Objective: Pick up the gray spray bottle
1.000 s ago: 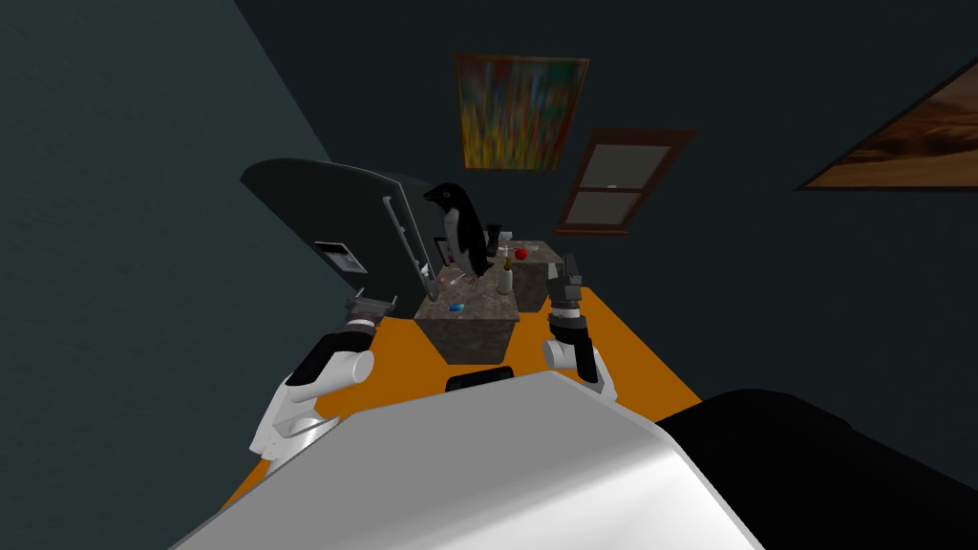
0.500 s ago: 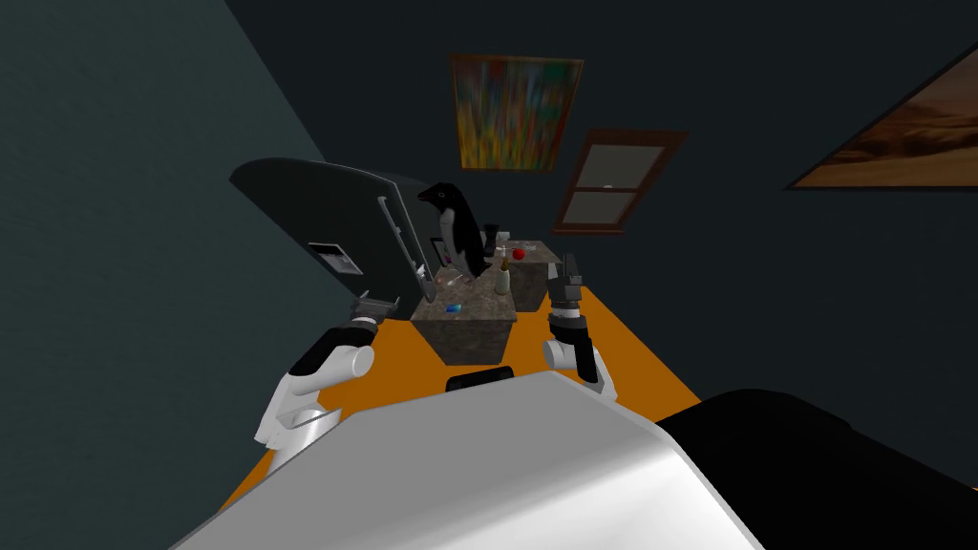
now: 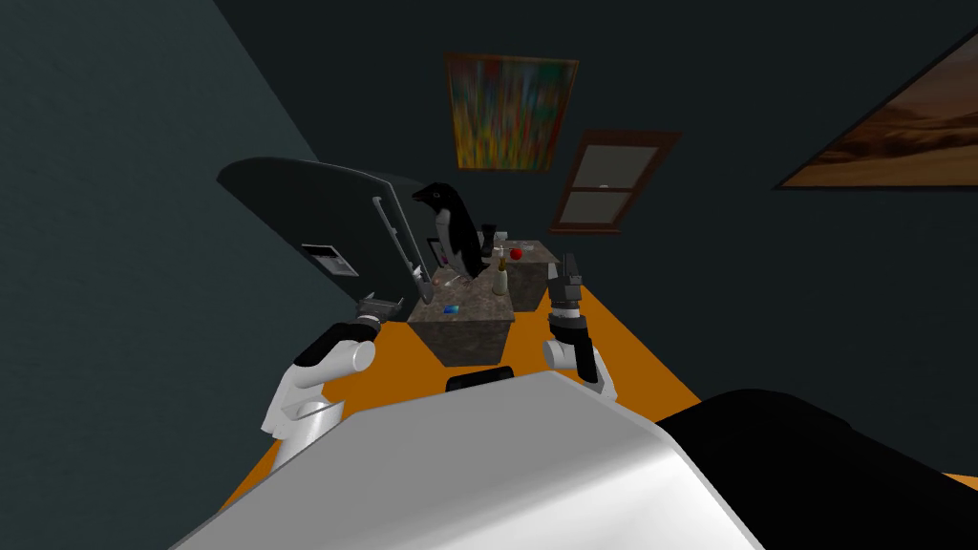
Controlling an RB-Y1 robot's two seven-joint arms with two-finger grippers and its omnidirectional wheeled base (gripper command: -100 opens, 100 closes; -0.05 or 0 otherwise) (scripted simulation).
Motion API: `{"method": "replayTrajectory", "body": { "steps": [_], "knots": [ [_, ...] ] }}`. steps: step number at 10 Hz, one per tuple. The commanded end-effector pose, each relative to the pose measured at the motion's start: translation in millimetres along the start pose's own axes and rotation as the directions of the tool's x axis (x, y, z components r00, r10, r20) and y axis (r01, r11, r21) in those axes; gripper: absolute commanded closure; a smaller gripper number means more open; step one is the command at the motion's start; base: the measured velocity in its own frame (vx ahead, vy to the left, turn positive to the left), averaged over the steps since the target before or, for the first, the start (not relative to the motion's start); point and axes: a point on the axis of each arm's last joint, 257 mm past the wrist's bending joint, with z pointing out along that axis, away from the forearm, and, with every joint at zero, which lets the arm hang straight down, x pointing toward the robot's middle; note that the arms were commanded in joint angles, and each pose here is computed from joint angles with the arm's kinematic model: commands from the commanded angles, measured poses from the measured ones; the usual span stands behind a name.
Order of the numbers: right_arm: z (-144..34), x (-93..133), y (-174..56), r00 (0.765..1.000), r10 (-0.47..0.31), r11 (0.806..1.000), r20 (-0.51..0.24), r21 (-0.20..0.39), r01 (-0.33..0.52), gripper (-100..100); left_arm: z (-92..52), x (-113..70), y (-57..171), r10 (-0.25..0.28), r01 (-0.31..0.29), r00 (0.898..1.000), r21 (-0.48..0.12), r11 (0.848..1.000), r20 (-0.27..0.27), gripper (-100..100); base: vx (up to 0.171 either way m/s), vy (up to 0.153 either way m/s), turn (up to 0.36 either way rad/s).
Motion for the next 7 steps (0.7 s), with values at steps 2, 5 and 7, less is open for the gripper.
{"method": "replayTrajectory", "body": {
  "steps": [2, 5, 7],
  "knots": [
    [0.0, 0.0, 0.0, 1.000, 0.000, 1.000, 0.000, 0.000, 0.000, 0, 5.6, -3.0, 11.8, -0.069, 0.071, 0.997, -0.042, 0.997, 0.040, -100, 0.018, -0.004, -0.067],
    [0.0, 0.0, 0.0, 1.000, 0.000, 1.000, 0.000, 0.000, 0.000, 0, 9.3, -6.4, 25.8, -0.127, 0.134, 0.988, -0.082, 0.988, 0.086, -100, 0.026, 0.007, -0.050],
    [0.0, 0.0, 0.0, 1.000, 0.000, 1.000, 0.000, 0.000, 0.000, 0, 10.4, -8.1, 33.8, -0.154, 0.166, 0.982, -0.101, 0.981, 0.111, -100, 0.027, 0.012, -0.034]
  ]
}}
